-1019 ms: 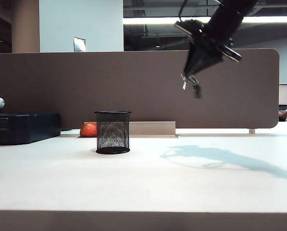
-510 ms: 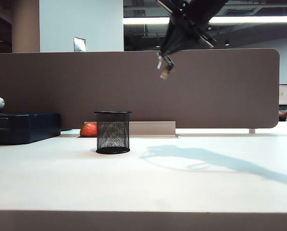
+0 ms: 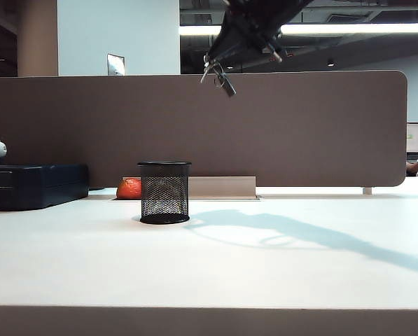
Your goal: Pick up a bunch of keys from the table, then put them into the black basket.
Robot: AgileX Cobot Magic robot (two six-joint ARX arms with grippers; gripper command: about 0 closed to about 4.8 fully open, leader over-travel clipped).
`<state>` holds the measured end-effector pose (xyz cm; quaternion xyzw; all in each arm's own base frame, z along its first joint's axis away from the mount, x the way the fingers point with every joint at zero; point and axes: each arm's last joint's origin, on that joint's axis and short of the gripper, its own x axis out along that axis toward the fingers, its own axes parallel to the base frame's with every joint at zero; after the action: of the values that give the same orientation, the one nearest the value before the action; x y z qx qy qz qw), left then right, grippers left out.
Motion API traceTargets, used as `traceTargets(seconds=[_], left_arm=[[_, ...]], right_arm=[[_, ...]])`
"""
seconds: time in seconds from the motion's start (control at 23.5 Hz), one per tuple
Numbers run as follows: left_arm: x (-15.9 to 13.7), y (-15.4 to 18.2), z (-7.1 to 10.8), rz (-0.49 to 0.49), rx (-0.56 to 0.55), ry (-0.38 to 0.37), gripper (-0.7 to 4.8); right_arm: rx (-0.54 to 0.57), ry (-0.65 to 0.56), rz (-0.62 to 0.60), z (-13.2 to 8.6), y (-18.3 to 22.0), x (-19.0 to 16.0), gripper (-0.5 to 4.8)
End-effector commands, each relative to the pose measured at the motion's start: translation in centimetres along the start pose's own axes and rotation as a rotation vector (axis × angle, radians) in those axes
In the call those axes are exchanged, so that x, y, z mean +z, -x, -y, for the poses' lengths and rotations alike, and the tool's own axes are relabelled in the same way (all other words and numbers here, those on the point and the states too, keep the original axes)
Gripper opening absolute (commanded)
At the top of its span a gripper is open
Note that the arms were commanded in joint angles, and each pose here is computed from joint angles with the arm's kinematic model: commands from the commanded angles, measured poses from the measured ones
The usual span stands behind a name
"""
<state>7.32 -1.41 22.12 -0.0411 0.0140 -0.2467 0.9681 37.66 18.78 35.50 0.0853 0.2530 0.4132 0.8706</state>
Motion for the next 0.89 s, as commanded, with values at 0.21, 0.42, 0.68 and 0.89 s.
traceTargets(seconds=[0.21,0.42,0.68,0.89], left_arm=[[0.2,0.0,0.0,0.007,0.003,-0.003,0.30],[0.1,0.0,0.0,0.000,0.003,0.000,0.30],[0.0,0.0,0.0,-0.006,0.003,0.003,0.30],[0.0,0.0,0.0,-0.006,0.001,0.003,0.30]], right_arm=[[0.105,-0.057,0.054,0.4,-2.8,-0.3,-0.09],[0.148,-0.081,0.037,0.4,-5.0,-1.3,-0.09],[0.184,-0.140,0.033,1.3,-7.8,-2.0,-0.09],[0.182,-0.168,0.028,2.2,-9.4,-2.3,-0.09]])
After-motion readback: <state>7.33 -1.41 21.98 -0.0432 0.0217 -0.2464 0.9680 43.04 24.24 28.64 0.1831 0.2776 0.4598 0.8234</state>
